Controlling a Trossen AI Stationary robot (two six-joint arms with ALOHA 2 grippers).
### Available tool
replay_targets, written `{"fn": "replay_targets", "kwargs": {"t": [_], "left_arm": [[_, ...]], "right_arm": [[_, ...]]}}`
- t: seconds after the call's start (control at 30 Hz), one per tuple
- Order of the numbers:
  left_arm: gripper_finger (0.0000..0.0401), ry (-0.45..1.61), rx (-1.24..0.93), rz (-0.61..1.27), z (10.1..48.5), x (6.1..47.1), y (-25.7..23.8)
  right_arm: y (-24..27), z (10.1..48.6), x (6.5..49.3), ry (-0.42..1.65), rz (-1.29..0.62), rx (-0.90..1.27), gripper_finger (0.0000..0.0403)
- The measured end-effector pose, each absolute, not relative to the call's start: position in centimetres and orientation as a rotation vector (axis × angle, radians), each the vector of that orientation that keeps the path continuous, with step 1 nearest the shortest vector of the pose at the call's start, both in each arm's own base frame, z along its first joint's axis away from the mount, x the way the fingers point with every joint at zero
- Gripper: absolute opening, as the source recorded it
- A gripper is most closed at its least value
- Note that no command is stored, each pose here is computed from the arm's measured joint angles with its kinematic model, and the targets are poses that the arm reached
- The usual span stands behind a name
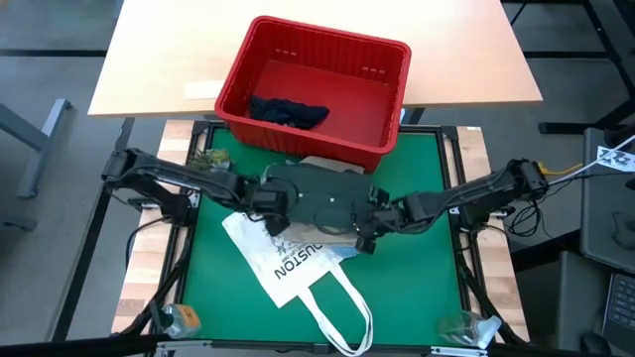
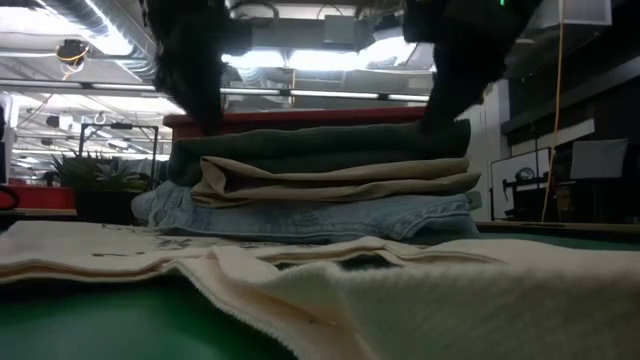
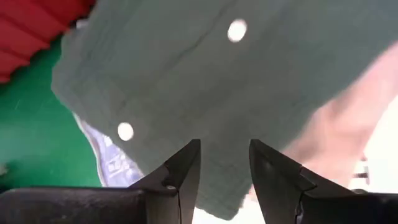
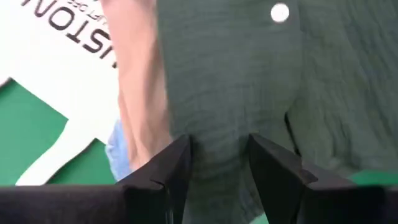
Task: Fold Laundry from Bin
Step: Stack the green shirt on top of the beige shorts
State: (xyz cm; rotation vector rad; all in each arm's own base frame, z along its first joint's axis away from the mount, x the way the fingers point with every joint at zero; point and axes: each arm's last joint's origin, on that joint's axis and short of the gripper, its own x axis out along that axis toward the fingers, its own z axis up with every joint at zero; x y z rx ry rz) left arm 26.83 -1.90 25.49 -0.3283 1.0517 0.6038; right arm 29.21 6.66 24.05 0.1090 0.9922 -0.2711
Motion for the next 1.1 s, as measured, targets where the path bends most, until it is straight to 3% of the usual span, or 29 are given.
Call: {"fn": "replay_targets", "kwargs": {"t": [0.3,0.6,0.83,1.1], "left_arm": [[0.0131,1.284,-0.212,0.657,19.8,28.9,-3.1],[0.0131,1.376,-0.120,0.677,16.4,30.0,-4.2],[0.0131,1.350,-0.145,0.658,18.1,29.2,-3.9],[0.0132,1.186,-0.228,0.604,23.4,26.9,-3.6]], "right_arm": [[6.2,19.4,28.4,1.009,-0.328,0.140,0.0163],[6.2,17.6,27.8,0.991,-0.335,0.194,0.0163],[6.3,18.4,28.0,1.006,-0.311,0.208,0.0163],[6.4,22.6,28.3,1.070,-0.316,0.187,0.0163]]}}
